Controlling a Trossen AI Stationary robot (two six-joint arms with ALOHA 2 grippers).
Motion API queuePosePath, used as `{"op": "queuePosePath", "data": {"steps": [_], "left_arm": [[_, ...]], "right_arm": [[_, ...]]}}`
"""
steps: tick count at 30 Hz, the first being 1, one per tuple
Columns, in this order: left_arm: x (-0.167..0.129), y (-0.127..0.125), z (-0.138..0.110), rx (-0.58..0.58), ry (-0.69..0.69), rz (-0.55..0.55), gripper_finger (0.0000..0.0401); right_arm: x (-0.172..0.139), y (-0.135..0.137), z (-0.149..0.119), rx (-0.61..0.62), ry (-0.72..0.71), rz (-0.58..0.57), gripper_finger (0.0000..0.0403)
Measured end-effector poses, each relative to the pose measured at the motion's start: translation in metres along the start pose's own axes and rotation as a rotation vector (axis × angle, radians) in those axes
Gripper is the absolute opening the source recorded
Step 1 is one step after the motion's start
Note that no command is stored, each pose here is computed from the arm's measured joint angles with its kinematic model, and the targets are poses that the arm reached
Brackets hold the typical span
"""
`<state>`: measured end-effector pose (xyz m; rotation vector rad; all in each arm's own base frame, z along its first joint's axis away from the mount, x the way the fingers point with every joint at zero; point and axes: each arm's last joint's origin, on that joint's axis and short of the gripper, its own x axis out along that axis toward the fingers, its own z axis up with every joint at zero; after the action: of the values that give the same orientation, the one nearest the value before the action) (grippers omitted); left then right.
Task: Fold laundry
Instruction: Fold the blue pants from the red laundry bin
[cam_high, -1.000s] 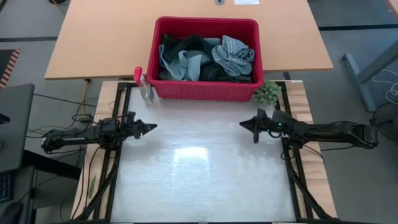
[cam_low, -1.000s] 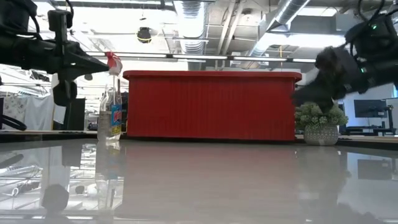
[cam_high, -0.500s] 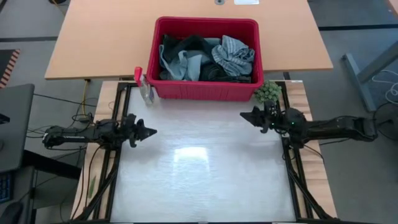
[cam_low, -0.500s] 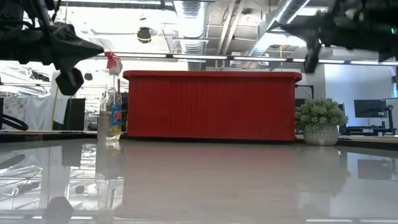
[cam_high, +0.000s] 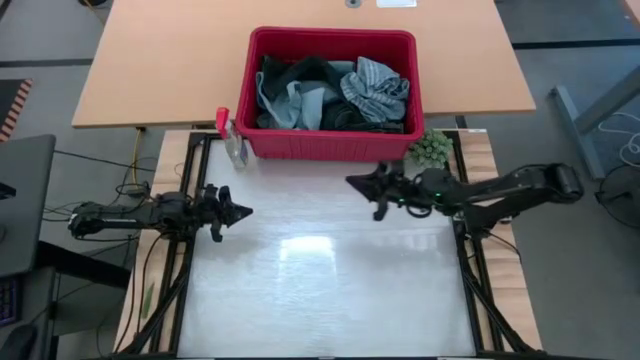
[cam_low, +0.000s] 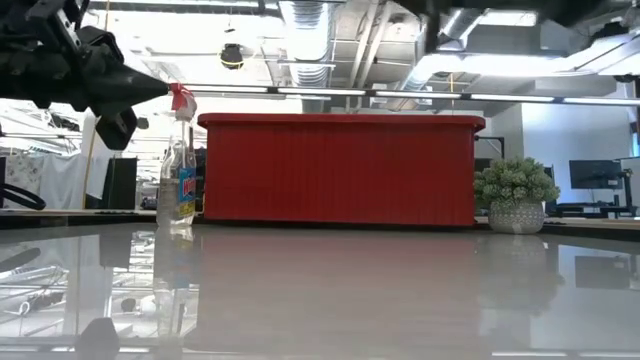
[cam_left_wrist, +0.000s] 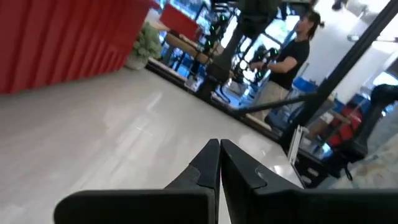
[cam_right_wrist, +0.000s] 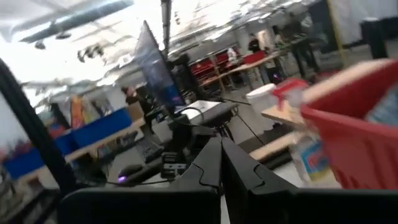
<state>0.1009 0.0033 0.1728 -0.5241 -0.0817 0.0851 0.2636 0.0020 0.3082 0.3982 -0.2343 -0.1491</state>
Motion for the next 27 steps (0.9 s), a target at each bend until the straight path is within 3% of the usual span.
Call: {"op": "queuePosePath", "data": {"steps": [6, 14, 22, 27], "left_arm": [[0.0, -0.01, 0.019, 0.011, -0.047, 0.01, 0.0023], [0.017, -0.028, 0.048, 0.202, 0.004, 0.067, 0.0068], [0.046, -0.051, 0.078, 0.39, 0.107, 0.071, 0.0099], [0.061, -0.061, 0.089, 0.495, 0.195, 0.107, 0.0115]], "right_arm": [[0.056, 0.004, 0.007, -0.131, 0.097, -0.034, 0.0032], [0.125, 0.0, 0.037, -0.261, 0.288, 0.102, 0.0042], [0.163, -0.027, 0.062, -0.372, 0.46, -0.027, 0.0042], [0.184, -0.055, 0.072, -0.405, 0.459, -0.098, 0.0051]]}}
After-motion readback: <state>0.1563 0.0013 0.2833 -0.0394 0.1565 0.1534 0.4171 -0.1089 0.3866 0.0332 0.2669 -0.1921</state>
